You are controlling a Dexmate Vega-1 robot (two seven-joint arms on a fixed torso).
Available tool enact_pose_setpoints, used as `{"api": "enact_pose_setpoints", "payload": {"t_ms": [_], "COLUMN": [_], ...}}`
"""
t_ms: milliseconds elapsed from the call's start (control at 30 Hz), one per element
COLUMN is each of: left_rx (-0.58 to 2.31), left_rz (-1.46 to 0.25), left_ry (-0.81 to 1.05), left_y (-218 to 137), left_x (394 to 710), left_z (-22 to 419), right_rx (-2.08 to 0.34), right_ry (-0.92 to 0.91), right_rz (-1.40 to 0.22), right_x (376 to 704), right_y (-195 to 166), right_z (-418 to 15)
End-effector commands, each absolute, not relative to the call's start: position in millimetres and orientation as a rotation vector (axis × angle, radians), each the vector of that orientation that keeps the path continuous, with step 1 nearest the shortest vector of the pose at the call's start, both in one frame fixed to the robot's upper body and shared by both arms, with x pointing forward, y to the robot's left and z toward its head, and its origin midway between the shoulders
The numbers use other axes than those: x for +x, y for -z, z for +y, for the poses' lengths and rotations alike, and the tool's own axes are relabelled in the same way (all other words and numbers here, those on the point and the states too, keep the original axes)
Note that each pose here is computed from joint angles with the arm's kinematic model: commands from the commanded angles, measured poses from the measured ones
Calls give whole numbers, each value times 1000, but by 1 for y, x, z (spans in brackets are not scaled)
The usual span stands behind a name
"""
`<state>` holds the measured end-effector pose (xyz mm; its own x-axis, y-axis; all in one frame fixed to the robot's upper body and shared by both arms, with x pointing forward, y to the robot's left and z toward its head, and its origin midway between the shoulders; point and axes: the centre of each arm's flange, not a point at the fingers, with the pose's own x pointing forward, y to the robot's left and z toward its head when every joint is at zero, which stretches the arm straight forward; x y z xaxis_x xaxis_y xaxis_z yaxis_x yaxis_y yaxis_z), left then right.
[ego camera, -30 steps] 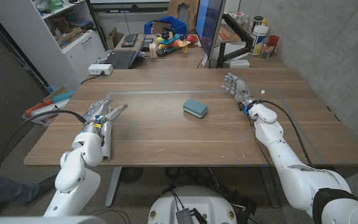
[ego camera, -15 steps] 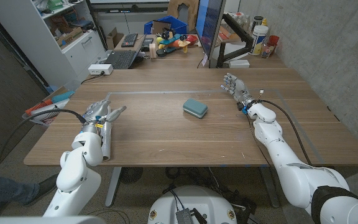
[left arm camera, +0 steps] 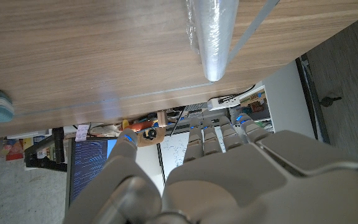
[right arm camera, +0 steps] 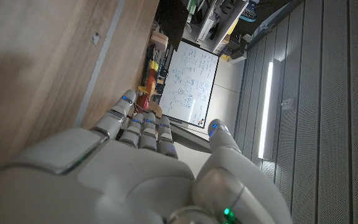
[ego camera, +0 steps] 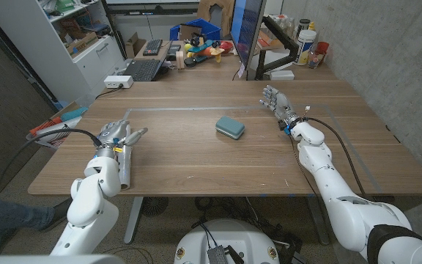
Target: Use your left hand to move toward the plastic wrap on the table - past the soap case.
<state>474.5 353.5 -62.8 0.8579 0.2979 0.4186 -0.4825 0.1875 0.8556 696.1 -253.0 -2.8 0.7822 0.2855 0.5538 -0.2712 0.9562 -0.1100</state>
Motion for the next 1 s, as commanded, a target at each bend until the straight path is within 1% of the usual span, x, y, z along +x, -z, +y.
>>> {"api": "enact_pose_setpoints", "payload": {"t_ms": [33,267,500,1000], "left_rx": [1316,1334,1341,1341], "left_rz": [-147,-107,-74,-45], "left_ry": [-553,-525,-508,-506], "left_y": [64,67,70,76], "left_x": [477,487,495,499], "left_z": [352,355,360,364], "right_rx": [-30,-32,-29,-34], "right_ry": [-306,-301,-291,-298], "right_rz": [-599,-609,-592,-580], "right_x": [696,696,697,704], "right_y": [8,2,7,8], "right_z": [-245,-245,-245,-241]}}
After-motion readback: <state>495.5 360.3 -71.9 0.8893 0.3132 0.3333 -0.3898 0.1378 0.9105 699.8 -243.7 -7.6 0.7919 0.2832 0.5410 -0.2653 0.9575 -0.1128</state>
